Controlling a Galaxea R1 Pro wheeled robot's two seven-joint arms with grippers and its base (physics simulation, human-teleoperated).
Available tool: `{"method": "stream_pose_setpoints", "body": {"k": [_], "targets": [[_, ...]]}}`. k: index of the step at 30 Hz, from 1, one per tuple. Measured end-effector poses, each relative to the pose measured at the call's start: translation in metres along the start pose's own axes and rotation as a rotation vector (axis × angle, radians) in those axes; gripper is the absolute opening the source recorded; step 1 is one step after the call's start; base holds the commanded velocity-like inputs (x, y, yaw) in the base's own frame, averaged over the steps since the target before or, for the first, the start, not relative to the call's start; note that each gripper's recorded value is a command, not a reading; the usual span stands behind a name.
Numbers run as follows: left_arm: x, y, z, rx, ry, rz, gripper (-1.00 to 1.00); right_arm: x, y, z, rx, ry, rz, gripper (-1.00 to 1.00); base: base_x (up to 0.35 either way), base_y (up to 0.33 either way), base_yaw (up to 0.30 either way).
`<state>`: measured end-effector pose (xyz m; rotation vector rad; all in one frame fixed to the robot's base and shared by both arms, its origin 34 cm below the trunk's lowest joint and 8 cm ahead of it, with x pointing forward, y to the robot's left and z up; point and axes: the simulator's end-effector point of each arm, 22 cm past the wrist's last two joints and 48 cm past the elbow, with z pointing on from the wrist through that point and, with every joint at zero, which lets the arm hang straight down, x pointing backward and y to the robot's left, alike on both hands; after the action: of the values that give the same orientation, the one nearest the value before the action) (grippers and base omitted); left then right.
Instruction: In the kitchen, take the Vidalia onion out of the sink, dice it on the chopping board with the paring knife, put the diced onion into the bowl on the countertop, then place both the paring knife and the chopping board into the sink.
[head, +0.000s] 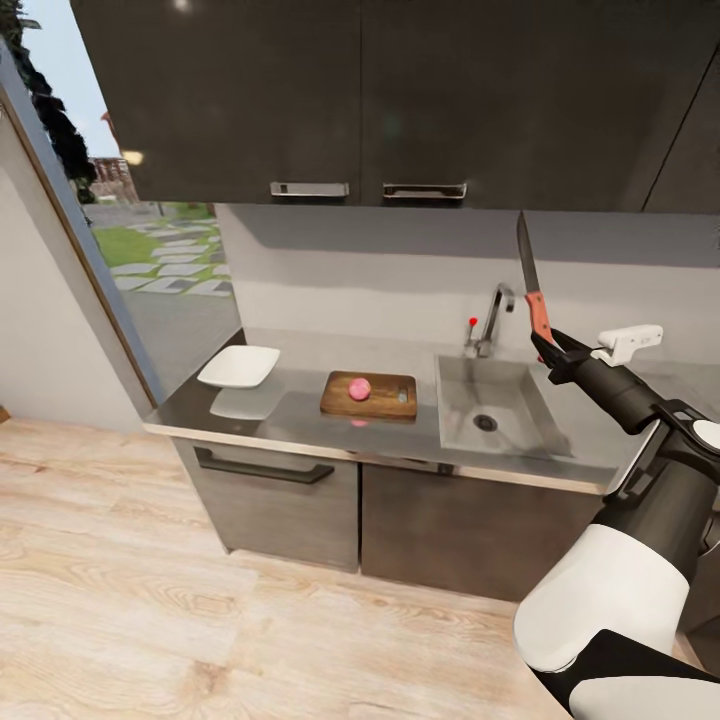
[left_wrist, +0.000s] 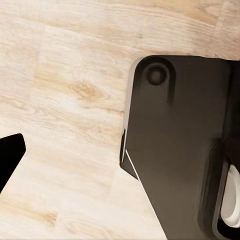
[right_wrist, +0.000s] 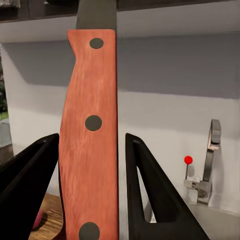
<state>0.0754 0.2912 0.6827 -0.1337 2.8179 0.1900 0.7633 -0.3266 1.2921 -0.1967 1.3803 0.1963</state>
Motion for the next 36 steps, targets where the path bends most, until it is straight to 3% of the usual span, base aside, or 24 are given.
{"method": "stream_pose_setpoints", "body": {"k": [7,10,12,15,17,18,20,29,36], "targets": [[-0.002,0.000,0.001,0.001,-0.007,-0.001,1.00,0.000,0.002,0.001,-0.006,0.001,0.010,-1.00,0.000,0.000,0.000],[-0.002,0.000,0.001,0.001,-0.007,-0.001,1.00,0.025,0.007,0.009,-0.023,0.042,0.052,-1.00,0.000,0.000,0.000],[-0.002,0.000,0.001,0.001,-0.007,-0.001,1.00,0.041,0.006,0.010,-0.016,0.074,0.052,-1.00,0.000,0.000,0.000],[-0.002,-0.001,0.001,0.002,-0.007,-0.001,1.00,0.074,-0.002,0.010,0.030,0.149,-0.022,-1.00,0.000,0.000,0.000],[-0.002,-0.001,0.001,0.002,-0.007,-0.001,1.00,0.103,-0.012,0.009,0.078,0.220,-0.108,-1.00,0.000,0.000,0.000],[-0.003,-0.001,0.001,0.003,-0.009,-0.002,1.00,0.140,-0.020,0.009,0.126,0.310,-0.176,-1.00,0.000,0.000,0.000],[-0.004,-0.003,0.001,0.005,-0.010,-0.004,1.00,0.161,-0.018,0.011,0.132,0.348,-0.179,-1.00,0.000,0.000,0.000],[-0.009,-0.006,0.003,0.007,-0.019,-0.007,1.00,0.181,-0.011,0.013,0.107,0.395,-0.252,-1.00,0.000,0.000,0.000],[-0.008,-0.008,0.003,0.008,-0.015,-0.011,1.00,0.168,-0.010,0.027,0.141,0.367,-0.322,-1.00,0.000,0.000,0.000]]}}
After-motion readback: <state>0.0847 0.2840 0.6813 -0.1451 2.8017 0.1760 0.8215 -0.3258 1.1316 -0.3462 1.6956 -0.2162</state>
